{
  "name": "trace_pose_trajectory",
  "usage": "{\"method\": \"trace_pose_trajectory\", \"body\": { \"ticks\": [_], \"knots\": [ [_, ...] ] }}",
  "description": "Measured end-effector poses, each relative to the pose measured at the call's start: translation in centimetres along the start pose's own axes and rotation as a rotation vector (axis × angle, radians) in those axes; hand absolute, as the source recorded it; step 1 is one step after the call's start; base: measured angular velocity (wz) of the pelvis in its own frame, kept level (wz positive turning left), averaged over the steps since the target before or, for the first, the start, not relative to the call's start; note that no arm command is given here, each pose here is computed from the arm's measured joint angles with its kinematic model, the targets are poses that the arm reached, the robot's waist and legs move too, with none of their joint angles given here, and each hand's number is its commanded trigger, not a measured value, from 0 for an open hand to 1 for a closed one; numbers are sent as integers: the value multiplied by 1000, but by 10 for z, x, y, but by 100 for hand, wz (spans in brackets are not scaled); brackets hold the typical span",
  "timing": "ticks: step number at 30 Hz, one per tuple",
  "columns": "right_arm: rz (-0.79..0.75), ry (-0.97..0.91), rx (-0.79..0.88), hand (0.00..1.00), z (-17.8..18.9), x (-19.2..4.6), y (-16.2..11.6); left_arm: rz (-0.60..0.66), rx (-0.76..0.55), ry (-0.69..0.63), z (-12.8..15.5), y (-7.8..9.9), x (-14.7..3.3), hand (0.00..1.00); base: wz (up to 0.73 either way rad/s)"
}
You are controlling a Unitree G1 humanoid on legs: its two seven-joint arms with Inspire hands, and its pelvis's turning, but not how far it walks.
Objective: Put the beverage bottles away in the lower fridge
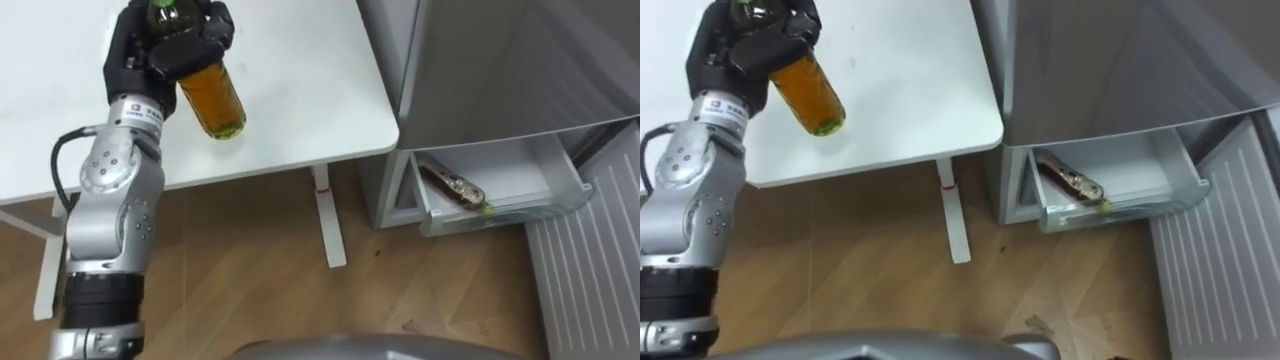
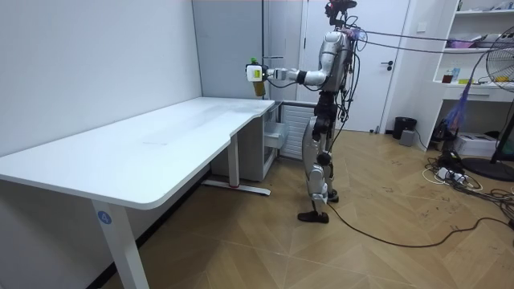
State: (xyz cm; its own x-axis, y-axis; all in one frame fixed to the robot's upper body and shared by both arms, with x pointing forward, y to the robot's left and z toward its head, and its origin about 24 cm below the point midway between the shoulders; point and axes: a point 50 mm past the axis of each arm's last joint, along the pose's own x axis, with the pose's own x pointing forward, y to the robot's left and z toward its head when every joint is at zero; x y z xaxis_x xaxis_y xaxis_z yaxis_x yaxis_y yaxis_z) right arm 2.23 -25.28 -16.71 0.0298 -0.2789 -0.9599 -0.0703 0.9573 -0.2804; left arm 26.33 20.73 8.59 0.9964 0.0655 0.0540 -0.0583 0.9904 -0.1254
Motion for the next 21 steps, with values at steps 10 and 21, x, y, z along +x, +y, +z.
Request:
{"method": "trace_pose_trajectory", "body": {
  "ticks": [10,21],
  "knots": [
    [-20,-24,-11,0,6,0,-1,-68,12,-33,5,-9,-19,100,7],
    [-12,-85,-118,0,23,-1,3,-165,-59,20,-7,-18,-27,100,11]
  ]
}}
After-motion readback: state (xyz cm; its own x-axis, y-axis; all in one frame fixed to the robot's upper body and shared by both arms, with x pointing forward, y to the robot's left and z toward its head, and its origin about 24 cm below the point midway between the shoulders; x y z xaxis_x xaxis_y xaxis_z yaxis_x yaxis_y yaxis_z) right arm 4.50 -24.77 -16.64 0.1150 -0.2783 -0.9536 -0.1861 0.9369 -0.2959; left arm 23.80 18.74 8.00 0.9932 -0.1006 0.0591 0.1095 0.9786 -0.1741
